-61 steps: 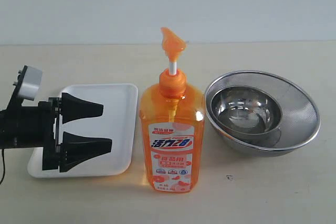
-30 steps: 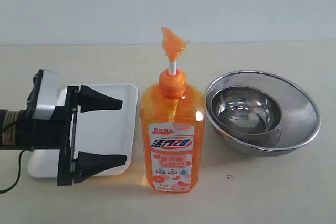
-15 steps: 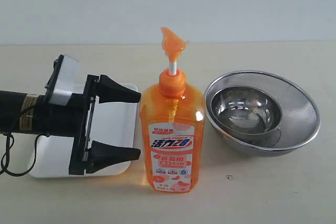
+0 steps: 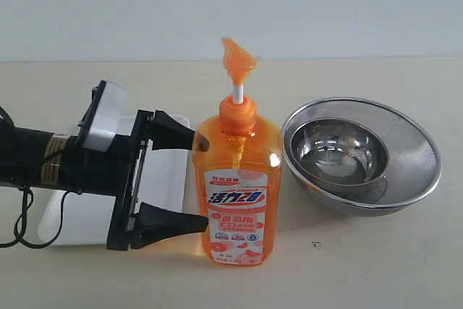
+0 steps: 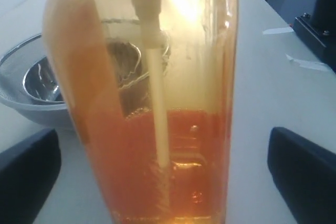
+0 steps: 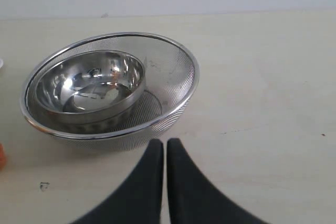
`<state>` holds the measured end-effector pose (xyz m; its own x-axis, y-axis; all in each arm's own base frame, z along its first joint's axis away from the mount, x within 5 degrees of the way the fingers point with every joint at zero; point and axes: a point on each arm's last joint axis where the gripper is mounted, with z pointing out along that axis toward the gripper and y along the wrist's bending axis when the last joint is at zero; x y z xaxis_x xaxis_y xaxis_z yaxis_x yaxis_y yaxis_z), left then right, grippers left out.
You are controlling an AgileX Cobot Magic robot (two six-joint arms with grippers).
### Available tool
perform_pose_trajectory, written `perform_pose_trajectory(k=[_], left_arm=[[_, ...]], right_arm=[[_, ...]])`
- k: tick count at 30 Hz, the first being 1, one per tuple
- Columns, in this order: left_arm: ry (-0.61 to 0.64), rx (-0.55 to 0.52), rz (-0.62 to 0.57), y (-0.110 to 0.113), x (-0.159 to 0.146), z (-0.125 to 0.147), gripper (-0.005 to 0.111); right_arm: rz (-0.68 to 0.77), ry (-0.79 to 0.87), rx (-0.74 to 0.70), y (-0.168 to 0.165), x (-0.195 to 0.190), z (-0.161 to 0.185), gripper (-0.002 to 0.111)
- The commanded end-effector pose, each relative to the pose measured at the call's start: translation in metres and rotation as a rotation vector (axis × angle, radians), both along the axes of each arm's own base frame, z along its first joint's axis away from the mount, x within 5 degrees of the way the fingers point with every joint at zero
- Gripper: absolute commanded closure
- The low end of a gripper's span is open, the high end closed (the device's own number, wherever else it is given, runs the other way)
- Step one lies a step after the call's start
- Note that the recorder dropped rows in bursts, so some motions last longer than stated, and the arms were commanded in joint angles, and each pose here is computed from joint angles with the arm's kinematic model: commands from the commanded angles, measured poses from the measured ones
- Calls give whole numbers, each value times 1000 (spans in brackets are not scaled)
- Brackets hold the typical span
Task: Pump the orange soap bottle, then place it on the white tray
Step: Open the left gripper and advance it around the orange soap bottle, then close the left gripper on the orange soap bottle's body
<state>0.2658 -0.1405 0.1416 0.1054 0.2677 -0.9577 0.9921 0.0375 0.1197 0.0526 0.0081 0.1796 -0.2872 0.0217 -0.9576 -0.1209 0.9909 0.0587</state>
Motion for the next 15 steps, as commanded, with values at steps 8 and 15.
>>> perform_pose_trajectory(k=[8, 15], left_arm=[[-23, -40, 32, -9, 3, -2, -3], [0, -31, 45, -9, 6, -20, -3]], right_arm=[[-7, -19, -1, 0, 0, 2, 108], [-7, -19, -1, 0, 0, 2, 108]])
